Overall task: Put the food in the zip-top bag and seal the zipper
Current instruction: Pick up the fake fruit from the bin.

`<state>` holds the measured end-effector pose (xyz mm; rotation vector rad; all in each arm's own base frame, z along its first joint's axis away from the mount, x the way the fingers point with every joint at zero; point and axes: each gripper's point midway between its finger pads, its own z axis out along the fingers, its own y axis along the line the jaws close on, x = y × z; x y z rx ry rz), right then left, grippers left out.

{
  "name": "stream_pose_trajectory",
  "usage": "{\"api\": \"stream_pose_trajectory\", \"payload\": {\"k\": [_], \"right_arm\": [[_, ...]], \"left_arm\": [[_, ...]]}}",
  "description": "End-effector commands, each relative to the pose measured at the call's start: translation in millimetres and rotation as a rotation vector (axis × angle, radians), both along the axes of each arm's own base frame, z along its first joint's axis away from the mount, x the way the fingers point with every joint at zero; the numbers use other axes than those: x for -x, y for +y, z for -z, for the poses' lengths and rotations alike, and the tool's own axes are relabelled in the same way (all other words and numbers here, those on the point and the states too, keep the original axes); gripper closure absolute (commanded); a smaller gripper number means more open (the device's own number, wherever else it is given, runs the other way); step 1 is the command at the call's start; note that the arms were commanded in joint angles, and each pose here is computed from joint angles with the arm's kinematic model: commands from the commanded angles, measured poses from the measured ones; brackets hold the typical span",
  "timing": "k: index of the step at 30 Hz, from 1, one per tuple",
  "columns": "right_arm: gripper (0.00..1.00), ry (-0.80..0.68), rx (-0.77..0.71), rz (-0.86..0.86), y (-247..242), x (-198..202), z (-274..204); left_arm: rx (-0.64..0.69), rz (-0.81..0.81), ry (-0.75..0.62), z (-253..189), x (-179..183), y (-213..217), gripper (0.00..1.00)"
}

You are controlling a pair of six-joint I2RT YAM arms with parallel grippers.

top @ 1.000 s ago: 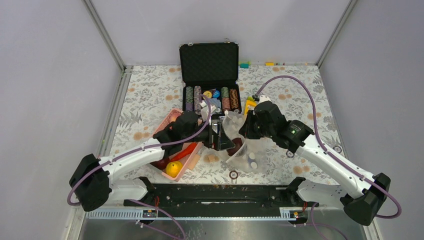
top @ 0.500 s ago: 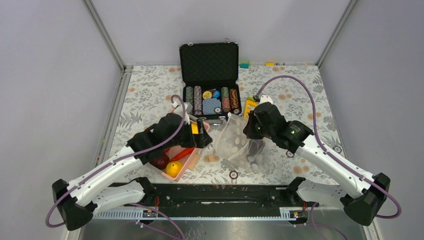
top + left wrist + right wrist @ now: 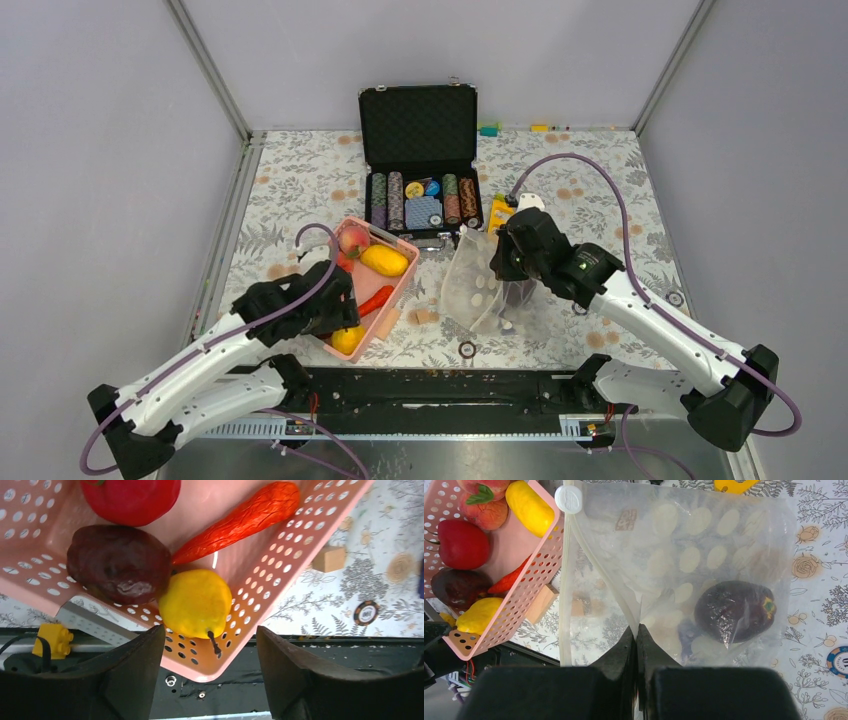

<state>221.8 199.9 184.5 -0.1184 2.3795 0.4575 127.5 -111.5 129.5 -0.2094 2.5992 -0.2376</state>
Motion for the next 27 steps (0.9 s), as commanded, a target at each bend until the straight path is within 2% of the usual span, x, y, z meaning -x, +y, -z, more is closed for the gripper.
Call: {"api": "stream_pose_trajectory", "payload": {"k": [1,7,15,27], "right_arm": [[1.00,-0.028,0.016,0.004,-1.7,-5.6,-1.7],[1.00,-0.031,0.025,0.008,-3.3,-6.2,-0.9],[1.00,-0.030,0.027,0.009,-3.7,-5.9,0.3],[1.00,-0.029,0.027,0.008,-3.8,-5.4,0.5]], "left_arm": [[-0.046,-0.064,0.017,8.1,1.5,11.4,0.36],[-0.053,-0.016,0.093,24.2,8.3,1.8,0.42],[-0.073,0.004,0.115,34.2,5.3,-3.9,0.56],[-0.093,0.029,0.190,43.1,15.4,-5.5,0.57]]}}
